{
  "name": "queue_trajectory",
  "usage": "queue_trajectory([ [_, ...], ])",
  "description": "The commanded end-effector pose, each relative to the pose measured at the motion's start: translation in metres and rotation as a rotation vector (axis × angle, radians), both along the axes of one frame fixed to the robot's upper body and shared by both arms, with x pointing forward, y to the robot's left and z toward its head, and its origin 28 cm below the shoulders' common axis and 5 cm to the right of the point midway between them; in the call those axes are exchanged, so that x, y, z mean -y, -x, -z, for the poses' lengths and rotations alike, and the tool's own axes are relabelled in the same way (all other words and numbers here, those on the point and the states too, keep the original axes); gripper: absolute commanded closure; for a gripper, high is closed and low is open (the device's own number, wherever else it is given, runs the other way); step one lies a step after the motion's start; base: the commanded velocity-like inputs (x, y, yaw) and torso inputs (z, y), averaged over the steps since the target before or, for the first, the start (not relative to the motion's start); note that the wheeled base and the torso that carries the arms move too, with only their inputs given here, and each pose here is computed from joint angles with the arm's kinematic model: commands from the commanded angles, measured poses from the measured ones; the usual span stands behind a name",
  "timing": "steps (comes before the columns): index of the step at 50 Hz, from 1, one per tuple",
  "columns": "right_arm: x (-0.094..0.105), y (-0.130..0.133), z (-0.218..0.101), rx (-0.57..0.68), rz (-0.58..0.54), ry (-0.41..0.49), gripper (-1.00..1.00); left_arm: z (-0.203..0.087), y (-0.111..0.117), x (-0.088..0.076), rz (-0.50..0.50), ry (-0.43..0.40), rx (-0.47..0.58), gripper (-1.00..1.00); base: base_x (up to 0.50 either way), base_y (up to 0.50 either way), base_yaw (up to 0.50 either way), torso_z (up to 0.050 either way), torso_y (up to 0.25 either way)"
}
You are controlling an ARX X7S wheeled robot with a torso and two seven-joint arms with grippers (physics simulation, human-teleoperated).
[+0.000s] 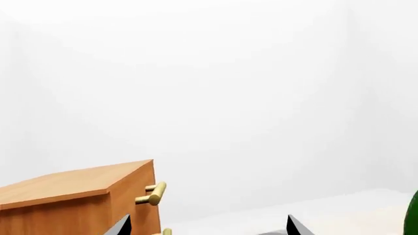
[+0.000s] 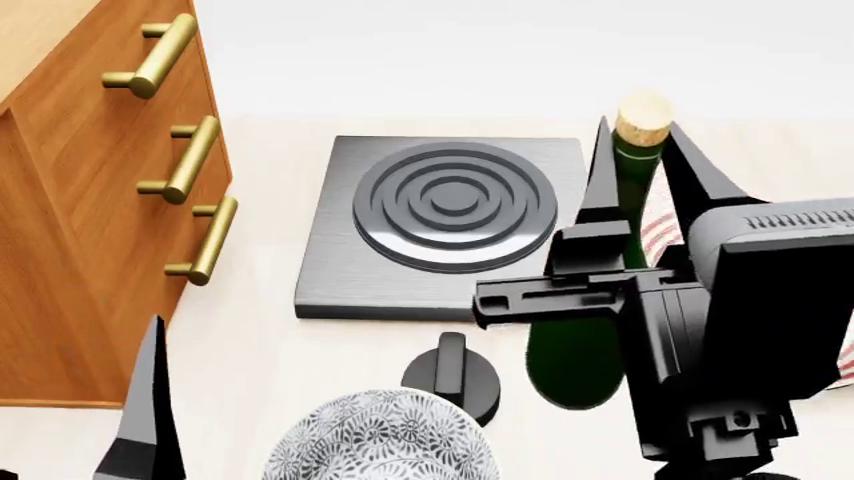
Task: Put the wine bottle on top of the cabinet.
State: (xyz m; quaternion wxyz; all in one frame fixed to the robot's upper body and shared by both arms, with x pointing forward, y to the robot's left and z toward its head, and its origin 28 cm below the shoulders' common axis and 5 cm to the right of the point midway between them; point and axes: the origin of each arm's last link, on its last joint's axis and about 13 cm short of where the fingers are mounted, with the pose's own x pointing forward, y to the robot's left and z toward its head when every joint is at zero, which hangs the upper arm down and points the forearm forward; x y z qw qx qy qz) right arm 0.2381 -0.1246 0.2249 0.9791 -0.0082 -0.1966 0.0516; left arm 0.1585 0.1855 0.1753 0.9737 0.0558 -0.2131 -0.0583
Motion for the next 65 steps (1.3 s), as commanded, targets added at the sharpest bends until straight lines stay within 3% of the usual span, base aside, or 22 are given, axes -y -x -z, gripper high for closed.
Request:
queue_trajectory([
  [1,-0.017,0.005,-0.024,0.068,-0.117,0.004,1.0,0.003,-0.001,0.003,0.059,0.037,-0.028,-1.0,0.0,0.0,0.0,0.0,0.0],
  [15,-0.033,-0.002,-0.022,0.065,-0.186,0.022,1.0,0.005,0.002,0.01,0.135,0.042,-0.061,-1.0,0.0,0.0,0.0,0.0,0.001],
  [24,-0.034,-0.007,-0.017,0.052,-0.181,0.033,1.0,0.009,0.003,0.02,0.239,0.06,-0.131,-1.0,0.0,0.0,0.0,0.0,0.001],
  [26,-0.034,-0.006,-0.019,0.058,-0.181,0.031,1.0,0.011,0.001,0.023,0.285,0.006,-0.139,-1.0,0.0,0.0,0.0,0.0,0.0],
  [34,-0.035,-0.006,-0.016,0.055,-0.188,0.029,1.0,0.013,-0.008,0.038,0.379,0.005,-0.156,-1.0,0.0,0.0,0.0,0.0,0.0],
  [42,-0.036,-0.006,-0.016,0.054,-0.189,0.032,1.0,0.001,-0.022,0.047,0.401,-0.032,-0.124,-1.0,0.0,0.0,0.0,0.0,0.001],
  [65,-0.041,-0.006,-0.028,0.072,-0.204,0.046,1.0,0.006,-0.052,0.073,0.482,-0.06,-0.135,-1.0,0.0,0.0,0.0,0.0,0.0],
])
